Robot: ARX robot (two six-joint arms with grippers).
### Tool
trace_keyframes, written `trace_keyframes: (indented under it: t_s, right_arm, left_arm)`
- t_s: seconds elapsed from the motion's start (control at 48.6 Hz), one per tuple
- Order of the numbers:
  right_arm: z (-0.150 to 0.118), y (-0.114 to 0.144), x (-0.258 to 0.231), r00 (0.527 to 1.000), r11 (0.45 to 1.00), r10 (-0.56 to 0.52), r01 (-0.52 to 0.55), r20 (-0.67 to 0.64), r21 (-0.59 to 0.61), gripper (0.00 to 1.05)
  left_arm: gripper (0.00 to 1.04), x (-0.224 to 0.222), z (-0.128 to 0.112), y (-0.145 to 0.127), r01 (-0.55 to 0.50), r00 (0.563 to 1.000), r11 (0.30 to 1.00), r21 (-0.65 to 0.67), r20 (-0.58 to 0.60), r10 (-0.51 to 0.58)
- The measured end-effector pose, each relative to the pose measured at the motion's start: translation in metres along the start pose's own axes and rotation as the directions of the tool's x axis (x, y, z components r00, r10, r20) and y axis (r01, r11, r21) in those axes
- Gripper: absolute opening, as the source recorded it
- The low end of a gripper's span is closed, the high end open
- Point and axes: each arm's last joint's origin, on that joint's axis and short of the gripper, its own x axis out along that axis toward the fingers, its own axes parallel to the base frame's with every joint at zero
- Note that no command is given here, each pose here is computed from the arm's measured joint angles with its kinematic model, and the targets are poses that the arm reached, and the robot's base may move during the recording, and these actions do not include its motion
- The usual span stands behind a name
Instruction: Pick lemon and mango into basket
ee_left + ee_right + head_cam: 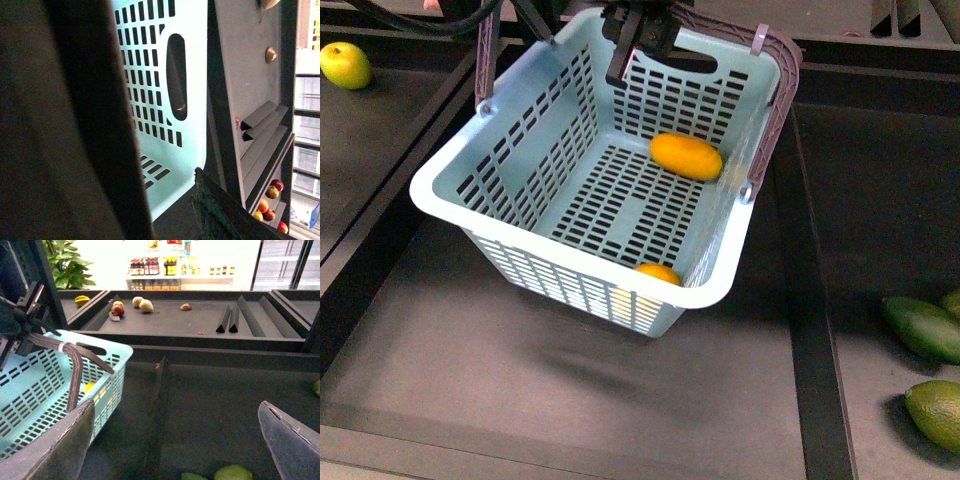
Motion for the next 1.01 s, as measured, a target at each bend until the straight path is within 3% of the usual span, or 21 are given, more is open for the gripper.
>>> trace_keyframes:
  t_s: [0.268,0.391,0.618,0.721,0.803,0.947,1.009]
  right_arm:
    - [0.0,0.0,0.0,1.0,1.0,0.0,0.0,0.0,0.0,0.96]
    - [0.0,0.0,0.0,1.0,1.0,0.0,0.0,0.0,0.0,0.96]
    - [0.0,0.0,0.0,1.0,1.0,0.0,0.0,0.0,0.0,0.96]
    - [0.0,0.0,0.0,1.0,1.0,0.0,0.0,0.0,0.0,0.96]
    - [0.0,0.0,0.0,1.0,1.0,0.0,0.0,0.0,0.0,0.96]
    - [0.0,0.0,0.0,1.0,1.0,0.0,0.0,0.0,0.0,0.96]
    - [0.0,0.0,0.0,1.0,1.0,0.0,0.0,0.0,0.0,0.96]
  left_arm:
    - [0.31,0.008,0.001,0.011,-0.003,1.0,0.999,-0.043,-0.015,0.002]
    - [0.59,0.006,0.005,0.017,0.003,1.0,0.998,-0.065,-0.005,-0.003]
    - [1.0,-0.038,0.018,0.011,0.022,0.997,0.995,-0.102,0.073,-0.014]
    - [0.98,-0.083,0.031,0.016,-0.018,0.982,0.995,-0.102,0.185,0.037]
    - [0.98,-0.117,0.036,0.024,-0.048,0.976,0.995,-0.088,0.208,0.066]
    - [0.98,-0.124,0.037,0.022,-0.038,0.977,0.996,-0.085,0.207,0.055]
    - [0.88,-0.119,0.039,0.034,0.078,0.954,0.989,0.124,0.279,-0.11]
